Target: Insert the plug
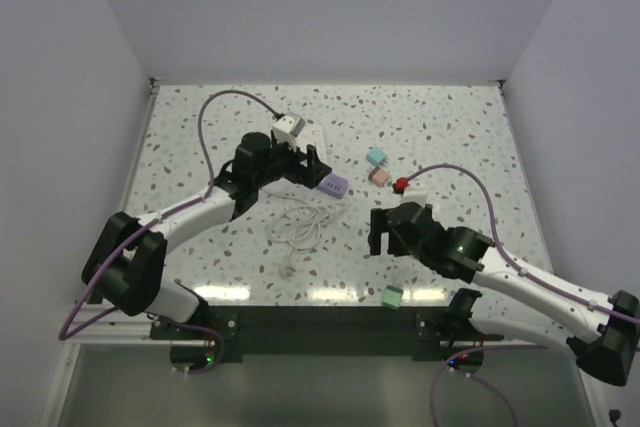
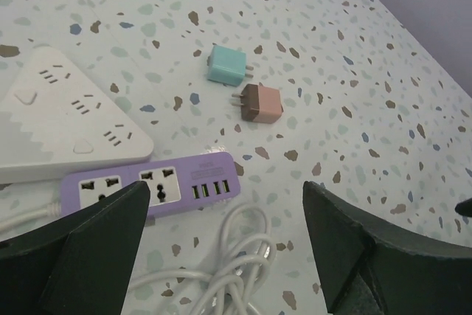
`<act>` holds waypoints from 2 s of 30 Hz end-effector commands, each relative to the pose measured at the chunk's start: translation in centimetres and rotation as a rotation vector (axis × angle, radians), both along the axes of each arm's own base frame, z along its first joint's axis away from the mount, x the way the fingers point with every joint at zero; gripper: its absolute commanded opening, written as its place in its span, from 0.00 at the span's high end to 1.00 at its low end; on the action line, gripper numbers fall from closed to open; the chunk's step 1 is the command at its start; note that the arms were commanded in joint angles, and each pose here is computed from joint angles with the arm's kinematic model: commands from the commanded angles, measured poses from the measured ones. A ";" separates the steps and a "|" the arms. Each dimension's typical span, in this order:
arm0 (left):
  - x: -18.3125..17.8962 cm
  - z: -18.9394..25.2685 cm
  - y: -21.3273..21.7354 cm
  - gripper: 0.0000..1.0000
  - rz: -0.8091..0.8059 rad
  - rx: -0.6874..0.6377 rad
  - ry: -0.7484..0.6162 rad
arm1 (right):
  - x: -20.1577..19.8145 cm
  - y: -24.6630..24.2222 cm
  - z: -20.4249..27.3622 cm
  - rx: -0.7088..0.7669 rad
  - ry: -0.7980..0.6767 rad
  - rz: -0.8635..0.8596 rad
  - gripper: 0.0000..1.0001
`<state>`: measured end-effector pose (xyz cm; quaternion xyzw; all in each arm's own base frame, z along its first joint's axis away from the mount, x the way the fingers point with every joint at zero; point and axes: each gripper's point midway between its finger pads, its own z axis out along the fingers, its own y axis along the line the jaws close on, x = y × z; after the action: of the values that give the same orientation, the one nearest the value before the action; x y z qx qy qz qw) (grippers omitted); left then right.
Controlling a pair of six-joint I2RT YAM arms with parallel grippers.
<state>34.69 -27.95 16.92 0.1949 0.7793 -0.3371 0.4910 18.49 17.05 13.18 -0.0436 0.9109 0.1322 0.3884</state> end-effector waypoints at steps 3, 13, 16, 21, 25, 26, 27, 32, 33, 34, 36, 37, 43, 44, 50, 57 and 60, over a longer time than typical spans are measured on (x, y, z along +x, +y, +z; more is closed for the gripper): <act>1.0 0.8 2.6 0.09 0.080 0.015 -0.036 | -4.4 -3.9 -4.0 -0.172 0.193 -0.206 0.09; 1.2 1.2 4.2 0.07 0.113 0.014 -0.043 | -6.6 -3.7 -6.3 -0.131 0.273 -0.341 0.15; 1.5 1.2 4.7 0.06 0.118 0.011 -0.041 | -7.6 -3.0 -6.7 -0.149 0.294 -0.341 0.16; 1.8 1.1 6.0 0.06 0.138 0.006 -0.036 | -9.0 -2.5 -7.2 -0.201 0.330 -0.339 0.16; 2.2 1.1 7.4 0.05 0.171 0.003 -0.037 | -9.9 -2.3 -7.7 -0.204 0.362 -0.343 0.19; 2.2 1.1 7.6 0.05 0.176 0.002 -0.038 | -9.9 -2.2 -7.8 -0.195 0.366 -0.341 0.20; 2.2 1.0 7.8 0.05 0.179 0.003 -0.035 | -10.1 -2.3 -8.3 -0.194 0.372 -0.341 0.21; 2.3 1.0 8.1 0.05 0.178 0.000 -0.034 | -10.7 -2.0 -10.3 -0.180 0.411 -0.336 0.28; 2.3 0.9 8.0 0.05 0.176 0.000 -0.032 | -10.7 -1.9 -10.4 -0.181 0.411 -0.334 0.29; 2.3 0.9 8.0 0.05 0.176 -0.001 -0.033 | -10.8 -2.0 -10.7 -0.196 0.415 -0.331 0.30; 2.3 0.8 8.1 0.05 0.176 0.001 -0.029 | -10.8 -2.0 -10.9 -0.202 0.416 -0.329 0.31; 2.3 1.0 8.1 0.05 0.176 -0.001 -0.033 | -10.7 -2.1 -11.0 -0.205 0.413 -0.332 0.32; 2.3 0.8 8.2 0.05 0.182 0.001 -0.035 | -10.6 -1.7 -12.1 -0.175 0.404 -0.296 0.53; 2.3 0.8 8.2 0.04 0.182 0.002 -0.033 | -10.5 -1.2 -12.2 -0.157 0.401 -0.286 0.57; 2.3 0.9 8.1 0.04 0.171 -0.008 -0.042 | -8.4 1.3 -9.8 -0.161 0.289 -0.141 0.73; 0.5 1.9 5.7 0.04 0.015 -0.091 -0.048 | -1.6 5.2 -2.3 -0.390 -0.155 0.230 0.78; -0.6 2.4 4.8 0.05 -0.064 -0.123 -0.051 | 0.7 7.5 0.6 -0.446 -0.329 0.347 0.78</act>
<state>35.27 -21.84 16.65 0.1583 0.7806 -0.3455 0.4963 15.06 21.87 8.61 -0.1991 0.9055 0.0180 0.3742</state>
